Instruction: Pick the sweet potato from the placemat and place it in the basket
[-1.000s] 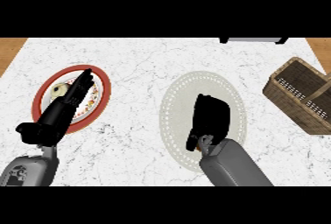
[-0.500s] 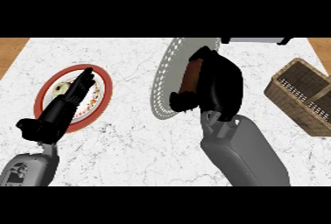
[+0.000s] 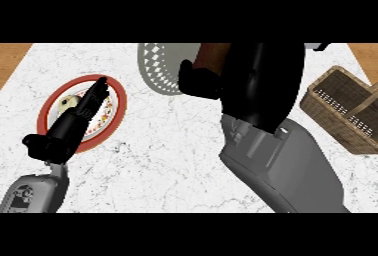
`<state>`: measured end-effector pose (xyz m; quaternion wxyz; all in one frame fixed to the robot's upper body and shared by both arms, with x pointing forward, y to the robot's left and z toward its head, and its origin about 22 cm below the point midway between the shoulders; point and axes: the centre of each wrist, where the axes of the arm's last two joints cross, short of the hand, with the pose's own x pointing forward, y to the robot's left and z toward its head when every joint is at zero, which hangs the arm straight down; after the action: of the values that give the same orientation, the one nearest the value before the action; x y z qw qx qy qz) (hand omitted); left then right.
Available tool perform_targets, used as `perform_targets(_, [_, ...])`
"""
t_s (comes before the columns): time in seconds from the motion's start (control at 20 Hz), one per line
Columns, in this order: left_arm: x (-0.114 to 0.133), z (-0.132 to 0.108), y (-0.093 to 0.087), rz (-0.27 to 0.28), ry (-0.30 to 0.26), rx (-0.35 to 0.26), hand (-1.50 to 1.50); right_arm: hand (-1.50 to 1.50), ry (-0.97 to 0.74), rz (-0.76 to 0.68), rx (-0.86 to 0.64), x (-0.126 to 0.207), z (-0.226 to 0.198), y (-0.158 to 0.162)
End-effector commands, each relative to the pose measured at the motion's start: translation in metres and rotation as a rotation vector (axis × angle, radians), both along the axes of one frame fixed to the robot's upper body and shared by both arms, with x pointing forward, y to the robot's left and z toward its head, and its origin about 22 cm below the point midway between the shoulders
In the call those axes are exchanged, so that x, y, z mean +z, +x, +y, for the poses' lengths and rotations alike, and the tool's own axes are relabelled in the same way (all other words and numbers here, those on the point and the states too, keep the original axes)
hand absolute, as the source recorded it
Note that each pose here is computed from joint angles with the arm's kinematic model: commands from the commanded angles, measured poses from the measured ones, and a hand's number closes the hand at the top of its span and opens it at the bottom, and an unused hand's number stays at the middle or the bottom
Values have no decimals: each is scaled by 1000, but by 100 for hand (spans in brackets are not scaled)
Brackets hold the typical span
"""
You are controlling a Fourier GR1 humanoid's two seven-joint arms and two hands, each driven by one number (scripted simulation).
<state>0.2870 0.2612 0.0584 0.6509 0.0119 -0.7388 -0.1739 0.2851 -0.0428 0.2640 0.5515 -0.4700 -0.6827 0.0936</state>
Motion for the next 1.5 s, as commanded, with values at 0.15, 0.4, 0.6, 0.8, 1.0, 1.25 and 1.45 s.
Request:
perform_targets(0.15, [8, 0, -2, -11, 1, 16, 0, 150, 96, 62, -266, 45, 2, 7])
perform_targets(0.4, [1, -4, -2, -21, -2, 6, 0, 150, 91, 53, -330, 71, -6, 20])
perform_targets(0.6, [10, 9, -4, -16, 14, 11, 0, 150, 101, 28, -424, 90, -25, 45])
perform_targets(0.8, [5, -1, -2, -13, -7, 9, 0, 150, 127, -22, -500, 82, -60, 59])
perform_targets(1.0, [15, 9, 3, -18, -1, 21, 0, 150, 143, -91, -559, 105, -98, 70])
perform_targets(1.25, [12, 8, -6, -6, -4, 7, 0, 150, 138, -124, -642, 110, -148, 80])
perform_targets(1.45, [2, 4, 3, -18, -3, 18, 0, 150, 128, -72, -684, 99, -173, 91])
